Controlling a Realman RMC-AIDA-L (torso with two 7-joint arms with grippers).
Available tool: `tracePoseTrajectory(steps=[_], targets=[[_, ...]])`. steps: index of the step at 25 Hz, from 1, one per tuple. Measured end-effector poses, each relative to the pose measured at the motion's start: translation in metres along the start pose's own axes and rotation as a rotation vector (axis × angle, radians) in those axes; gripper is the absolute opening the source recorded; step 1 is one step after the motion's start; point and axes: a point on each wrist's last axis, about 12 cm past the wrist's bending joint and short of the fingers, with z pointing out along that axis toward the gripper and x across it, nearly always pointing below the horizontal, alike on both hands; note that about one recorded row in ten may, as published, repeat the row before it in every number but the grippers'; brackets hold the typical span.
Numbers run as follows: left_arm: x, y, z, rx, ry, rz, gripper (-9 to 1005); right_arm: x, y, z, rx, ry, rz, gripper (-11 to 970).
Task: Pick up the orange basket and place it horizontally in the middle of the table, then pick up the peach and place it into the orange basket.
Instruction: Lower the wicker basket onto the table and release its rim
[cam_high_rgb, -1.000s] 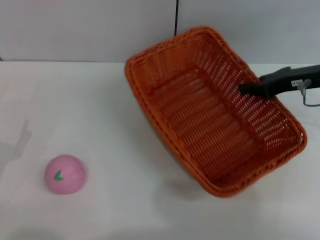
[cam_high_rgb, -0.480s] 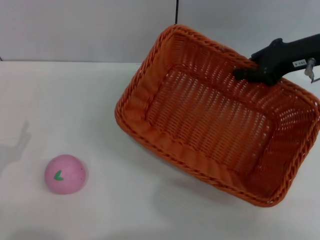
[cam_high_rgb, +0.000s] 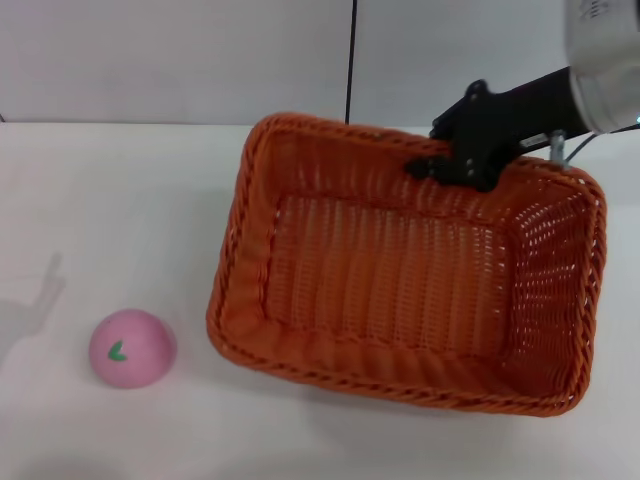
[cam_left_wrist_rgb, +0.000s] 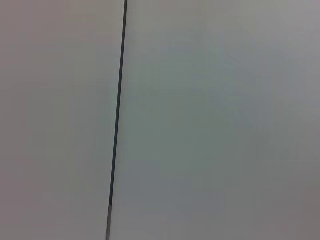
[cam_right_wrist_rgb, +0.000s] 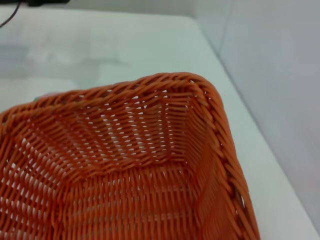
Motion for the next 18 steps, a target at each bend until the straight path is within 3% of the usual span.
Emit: tracePoseTrajectory(steps=[6, 18], targets=[[0.0, -0.001, -0.006, -0.007, -0.004, -0.008, 846, -0.011, 0.008, 0.017, -0.068, 0.072, -0.135, 148], [-0.001, -0.006, -0.012, 0.001, -0.017, -0.028, 846, -0.016, 0.006, 0.023, -0.053, 0.06, -0.235, 160]])
